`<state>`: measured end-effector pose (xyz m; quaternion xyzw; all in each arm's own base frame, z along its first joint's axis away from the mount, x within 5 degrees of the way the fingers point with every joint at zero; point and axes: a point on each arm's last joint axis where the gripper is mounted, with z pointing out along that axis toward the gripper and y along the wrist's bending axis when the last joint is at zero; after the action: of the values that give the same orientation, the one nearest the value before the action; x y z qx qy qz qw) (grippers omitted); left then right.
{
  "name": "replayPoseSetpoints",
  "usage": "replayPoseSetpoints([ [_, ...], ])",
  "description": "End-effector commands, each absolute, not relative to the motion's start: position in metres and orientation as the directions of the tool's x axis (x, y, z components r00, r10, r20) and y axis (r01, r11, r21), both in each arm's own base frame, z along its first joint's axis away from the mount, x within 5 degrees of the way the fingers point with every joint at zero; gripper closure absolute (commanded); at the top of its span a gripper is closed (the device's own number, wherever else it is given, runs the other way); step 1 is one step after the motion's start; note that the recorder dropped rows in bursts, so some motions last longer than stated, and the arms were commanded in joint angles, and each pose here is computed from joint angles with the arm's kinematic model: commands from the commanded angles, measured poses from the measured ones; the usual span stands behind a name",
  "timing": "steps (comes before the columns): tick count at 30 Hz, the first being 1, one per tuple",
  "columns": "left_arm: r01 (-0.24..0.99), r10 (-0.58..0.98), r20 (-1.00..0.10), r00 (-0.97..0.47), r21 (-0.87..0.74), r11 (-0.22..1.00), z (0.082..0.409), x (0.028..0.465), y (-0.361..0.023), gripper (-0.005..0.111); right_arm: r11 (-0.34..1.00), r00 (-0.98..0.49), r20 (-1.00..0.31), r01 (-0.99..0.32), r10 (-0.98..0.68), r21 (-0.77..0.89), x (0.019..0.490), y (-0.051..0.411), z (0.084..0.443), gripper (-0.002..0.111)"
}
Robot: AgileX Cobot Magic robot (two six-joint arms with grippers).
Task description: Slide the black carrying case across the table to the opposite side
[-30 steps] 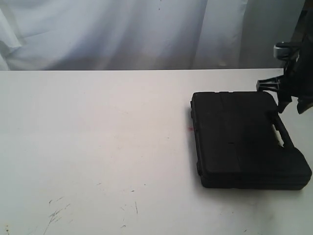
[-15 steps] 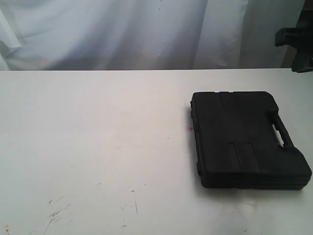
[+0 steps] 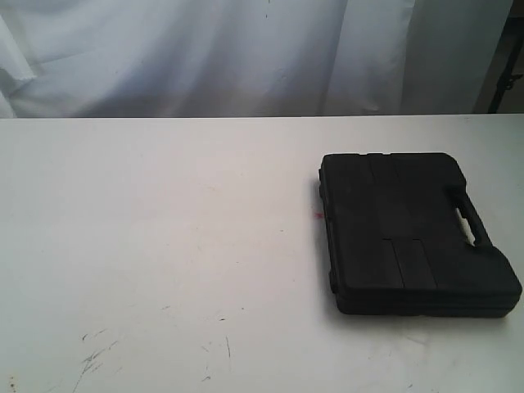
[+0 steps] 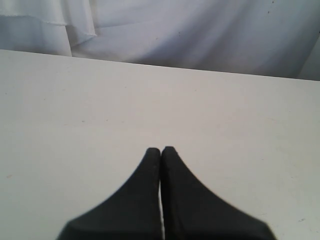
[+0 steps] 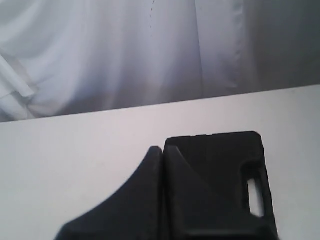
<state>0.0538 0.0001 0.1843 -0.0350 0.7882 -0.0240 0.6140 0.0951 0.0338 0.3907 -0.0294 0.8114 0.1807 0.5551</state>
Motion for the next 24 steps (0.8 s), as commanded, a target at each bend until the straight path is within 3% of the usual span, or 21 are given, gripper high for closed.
replayPoseSetpoints([
  [1, -0.027, -0.085, -0.970, -0.229, -0.081, 0.996, 0.184, 0.054, 0.000, 0.107, 0.943, -0.293, -0.947, -0.257, 0.130, 0.209, 0.073, 0.025, 0.397, 0.108],
  [10, -0.027, -0.085, -0.970, -0.229, -0.081, 0.996, 0.184, 0.054, 0.000, 0.107, 0.975, -0.156, -0.979, -0.161, 0.130, 0.155, 0.046, 0.008, 0.396, 0.108],
  [18, -0.027, -0.085, -0.970, -0.229, -0.081, 0.996, 0.184, 0.054, 0.000, 0.107, 0.988, 0.014, -0.988, -0.019, 0.154, 0.154, 0.039, 0.000, 0.334, 0.108],
  [24, -0.027, -0.085, -0.970, -0.229, -0.081, 0.996, 0.184, 0.054, 0.000, 0.107, 0.989, -0.053, -0.988, -0.027, 0.143, 0.145, 0.041, 0.001, 0.289, 0.108],
])
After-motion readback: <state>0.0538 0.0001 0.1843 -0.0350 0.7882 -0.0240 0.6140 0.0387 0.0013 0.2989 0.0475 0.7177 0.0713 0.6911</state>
